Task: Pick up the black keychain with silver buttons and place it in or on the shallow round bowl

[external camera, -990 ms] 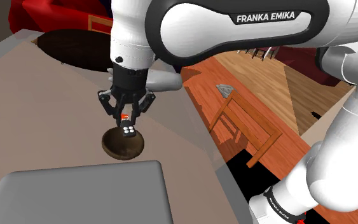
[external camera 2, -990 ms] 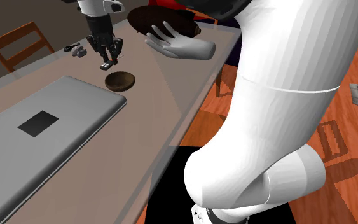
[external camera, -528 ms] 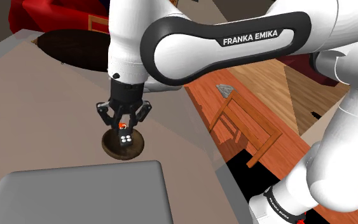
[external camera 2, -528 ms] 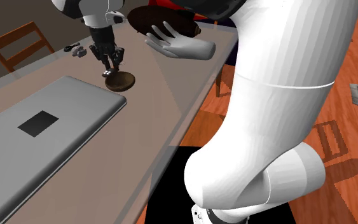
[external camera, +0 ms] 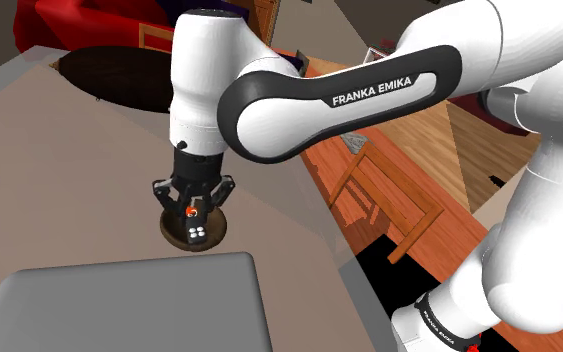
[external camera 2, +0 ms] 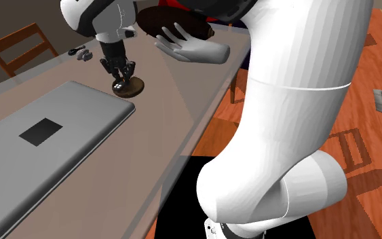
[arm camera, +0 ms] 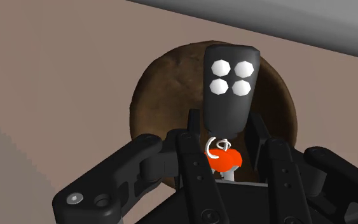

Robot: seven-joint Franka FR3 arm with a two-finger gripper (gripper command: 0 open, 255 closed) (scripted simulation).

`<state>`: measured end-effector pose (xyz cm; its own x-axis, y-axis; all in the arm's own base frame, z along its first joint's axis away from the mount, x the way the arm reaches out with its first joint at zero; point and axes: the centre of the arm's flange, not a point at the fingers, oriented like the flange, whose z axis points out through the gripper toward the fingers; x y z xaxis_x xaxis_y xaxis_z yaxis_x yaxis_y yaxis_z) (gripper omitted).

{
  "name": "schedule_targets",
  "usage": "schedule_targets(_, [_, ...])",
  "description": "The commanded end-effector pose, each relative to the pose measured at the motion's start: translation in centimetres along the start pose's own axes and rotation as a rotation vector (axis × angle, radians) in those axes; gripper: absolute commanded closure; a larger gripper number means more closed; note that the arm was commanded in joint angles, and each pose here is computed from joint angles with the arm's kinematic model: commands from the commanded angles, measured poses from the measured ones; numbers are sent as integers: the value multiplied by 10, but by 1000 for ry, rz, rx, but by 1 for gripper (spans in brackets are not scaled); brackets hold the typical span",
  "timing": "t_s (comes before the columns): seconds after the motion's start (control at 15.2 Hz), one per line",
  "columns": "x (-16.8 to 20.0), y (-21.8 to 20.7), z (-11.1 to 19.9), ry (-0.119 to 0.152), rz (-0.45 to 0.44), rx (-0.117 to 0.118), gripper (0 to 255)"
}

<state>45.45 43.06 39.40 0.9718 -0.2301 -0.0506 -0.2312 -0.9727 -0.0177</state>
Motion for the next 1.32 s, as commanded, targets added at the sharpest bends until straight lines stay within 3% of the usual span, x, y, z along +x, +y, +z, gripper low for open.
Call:
schedule_targets(0.0, [0, 0, 3, 0, 0, 0, 255])
schedule_targets(0.4, [0, 0, 3, 0, 0, 0, 255])
schedule_targets(0.46, [0, 0, 3, 0, 0, 0, 0])
schedule_targets(0.79, [0, 0, 3, 0, 0, 0, 0])
schedule_targets(1.06, [0, 0, -47, 0, 0, 0, 0])
schedule_targets(1.25, [0, 0, -47, 0, 0, 0, 0])
